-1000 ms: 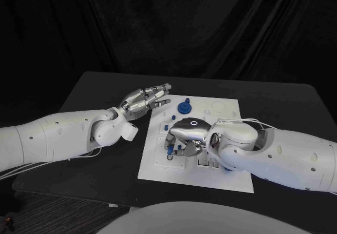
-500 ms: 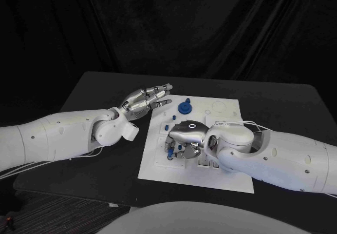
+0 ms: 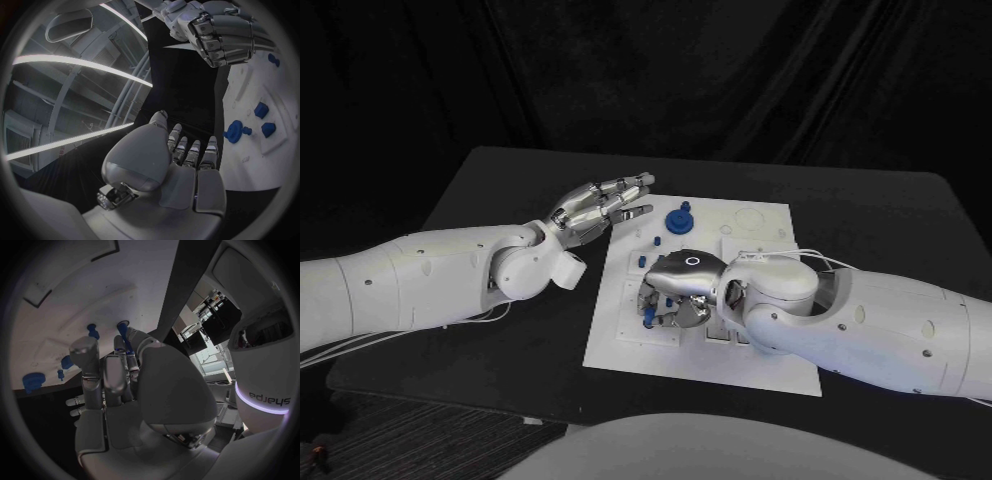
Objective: Assemble the parts on the task board
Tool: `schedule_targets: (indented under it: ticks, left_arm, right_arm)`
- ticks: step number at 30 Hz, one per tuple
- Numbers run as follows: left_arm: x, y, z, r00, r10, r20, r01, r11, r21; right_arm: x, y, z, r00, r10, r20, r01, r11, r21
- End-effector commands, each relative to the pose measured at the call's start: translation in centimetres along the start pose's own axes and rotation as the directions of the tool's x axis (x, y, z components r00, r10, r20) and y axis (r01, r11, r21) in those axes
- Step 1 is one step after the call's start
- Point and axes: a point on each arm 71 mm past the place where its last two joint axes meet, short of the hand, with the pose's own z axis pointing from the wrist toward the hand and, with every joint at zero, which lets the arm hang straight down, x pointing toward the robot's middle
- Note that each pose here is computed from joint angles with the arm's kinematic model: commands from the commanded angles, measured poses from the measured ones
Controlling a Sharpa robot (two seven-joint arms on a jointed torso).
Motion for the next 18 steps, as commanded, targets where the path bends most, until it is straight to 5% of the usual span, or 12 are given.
schedule_targets:
  ticks: [1, 18]
  left_arm:
    - [0.18, 0.02, 0.05, 1.0, -0.014, -0.014, 0.014, 1.0, 0.008]
    - [0.18, 0.19, 0.05, 1.0, -0.017, -0.016, 0.017, 1.0, 0.001]
  right_arm:
    - [0.25, 0.04, 0.02, 1.0, -0.006, -0.017, 0.006, 1.0, 0.01]
    - [0.63, -0.12, -0.03, 0.999, -0.002, -0.043, 0.003, 1.0, 0.018]
